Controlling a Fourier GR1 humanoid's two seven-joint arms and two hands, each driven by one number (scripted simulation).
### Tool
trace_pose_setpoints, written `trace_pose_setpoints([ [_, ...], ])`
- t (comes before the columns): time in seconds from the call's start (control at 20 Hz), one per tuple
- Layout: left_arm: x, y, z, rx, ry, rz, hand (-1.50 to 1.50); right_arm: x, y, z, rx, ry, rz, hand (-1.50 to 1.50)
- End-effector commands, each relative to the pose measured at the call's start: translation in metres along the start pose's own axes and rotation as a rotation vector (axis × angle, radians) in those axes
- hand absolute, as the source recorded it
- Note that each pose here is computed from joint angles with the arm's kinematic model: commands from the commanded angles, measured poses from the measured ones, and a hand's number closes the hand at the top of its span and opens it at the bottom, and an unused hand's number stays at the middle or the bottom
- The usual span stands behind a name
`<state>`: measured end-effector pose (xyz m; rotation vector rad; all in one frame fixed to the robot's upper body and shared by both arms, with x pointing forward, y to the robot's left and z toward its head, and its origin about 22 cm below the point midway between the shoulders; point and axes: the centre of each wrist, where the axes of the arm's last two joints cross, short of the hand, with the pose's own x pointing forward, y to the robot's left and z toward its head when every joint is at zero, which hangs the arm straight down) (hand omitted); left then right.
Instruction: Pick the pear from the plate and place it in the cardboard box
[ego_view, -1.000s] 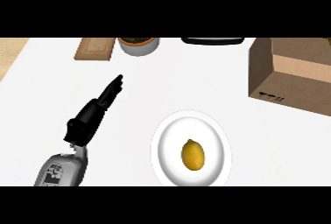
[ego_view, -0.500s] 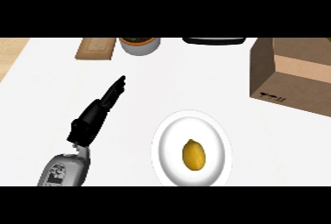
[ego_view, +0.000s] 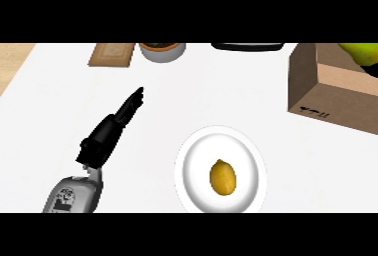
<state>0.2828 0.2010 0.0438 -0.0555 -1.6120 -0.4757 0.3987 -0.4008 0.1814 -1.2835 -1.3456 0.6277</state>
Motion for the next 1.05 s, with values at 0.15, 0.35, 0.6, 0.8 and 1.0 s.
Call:
trace_pose_setpoints([
  [0.15, -0.006, -0.014, -0.006, -0.008, -0.010, 0.008, 0.00, -0.023, 0.047, 0.001, 0.137, 0.165, -0.170, -1.50],
  [0.35, 0.011, -0.003, -0.007, -0.011, -0.011, 0.001, 0.00, -0.029, 0.040, -0.005, 0.140, 0.131, -0.251, -1.50],
  [0.6, -0.009, 0.002, 0.000, 0.006, 0.017, 0.016, 0.00, -0.046, 0.046, 0.004, -0.041, 0.123, -0.497, -1.50],
  [0.8, 0.004, -0.007, -0.002, 0.003, 0.013, 0.021, 0.00, -0.072, 0.015, 0.003, -0.207, 0.117, -0.724, -1.50],
  [1.0, 0.001, -0.014, 0.000, 0.007, -0.004, 0.001, 0.00, -0.108, -0.005, 0.013, -0.251, 0.139, -0.861, -1.50],
])
